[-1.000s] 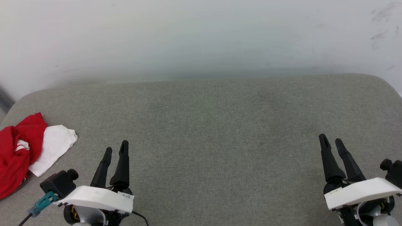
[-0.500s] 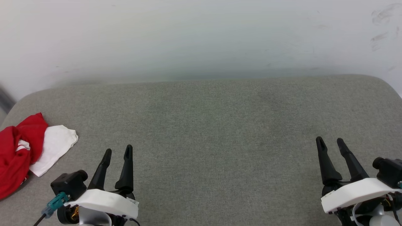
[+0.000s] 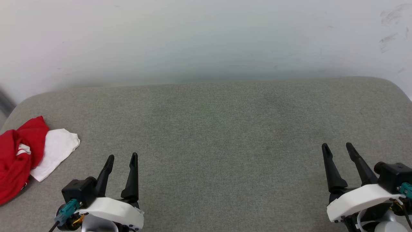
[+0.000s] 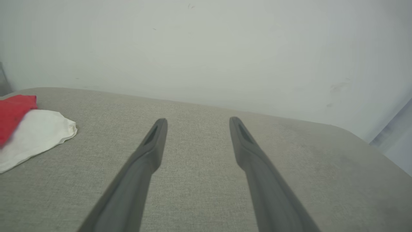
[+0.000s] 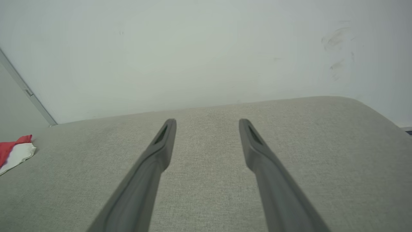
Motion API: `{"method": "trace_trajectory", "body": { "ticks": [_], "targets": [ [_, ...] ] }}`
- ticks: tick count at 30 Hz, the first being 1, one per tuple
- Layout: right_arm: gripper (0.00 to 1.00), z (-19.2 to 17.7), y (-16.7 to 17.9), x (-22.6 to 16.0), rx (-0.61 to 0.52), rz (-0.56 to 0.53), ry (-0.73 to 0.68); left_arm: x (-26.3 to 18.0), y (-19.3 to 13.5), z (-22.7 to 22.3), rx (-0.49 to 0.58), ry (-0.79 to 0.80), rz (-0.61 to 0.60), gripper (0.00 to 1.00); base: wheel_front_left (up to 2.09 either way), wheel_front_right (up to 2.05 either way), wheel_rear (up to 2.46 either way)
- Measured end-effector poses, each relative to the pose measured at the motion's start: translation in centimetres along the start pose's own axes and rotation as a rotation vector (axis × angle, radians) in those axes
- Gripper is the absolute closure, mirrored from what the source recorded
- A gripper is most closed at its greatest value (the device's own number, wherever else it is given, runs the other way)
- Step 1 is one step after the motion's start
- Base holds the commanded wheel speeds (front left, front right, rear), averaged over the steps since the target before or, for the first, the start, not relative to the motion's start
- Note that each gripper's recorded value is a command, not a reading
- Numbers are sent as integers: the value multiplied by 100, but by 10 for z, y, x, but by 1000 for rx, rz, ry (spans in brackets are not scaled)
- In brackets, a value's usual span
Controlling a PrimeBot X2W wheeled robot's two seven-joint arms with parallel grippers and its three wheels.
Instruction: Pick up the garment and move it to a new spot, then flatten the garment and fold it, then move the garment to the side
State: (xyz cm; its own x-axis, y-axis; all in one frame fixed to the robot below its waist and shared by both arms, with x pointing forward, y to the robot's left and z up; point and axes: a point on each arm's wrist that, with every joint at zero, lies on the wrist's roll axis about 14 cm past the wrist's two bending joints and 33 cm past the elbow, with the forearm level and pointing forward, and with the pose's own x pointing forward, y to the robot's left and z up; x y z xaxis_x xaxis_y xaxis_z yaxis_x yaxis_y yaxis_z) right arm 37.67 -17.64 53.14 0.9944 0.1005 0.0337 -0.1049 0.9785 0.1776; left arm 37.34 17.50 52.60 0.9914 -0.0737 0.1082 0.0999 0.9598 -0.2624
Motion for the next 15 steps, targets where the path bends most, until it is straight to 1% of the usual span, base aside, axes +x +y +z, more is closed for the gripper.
{"method": "trace_trajectory", "body": {
  "ticks": [15],
  "targets": [
    [0, 1, 2, -2, -110, -1, 3, -2, 0, -6, 110, 7, -8, 0, 0, 0, 0]
  ]
}}
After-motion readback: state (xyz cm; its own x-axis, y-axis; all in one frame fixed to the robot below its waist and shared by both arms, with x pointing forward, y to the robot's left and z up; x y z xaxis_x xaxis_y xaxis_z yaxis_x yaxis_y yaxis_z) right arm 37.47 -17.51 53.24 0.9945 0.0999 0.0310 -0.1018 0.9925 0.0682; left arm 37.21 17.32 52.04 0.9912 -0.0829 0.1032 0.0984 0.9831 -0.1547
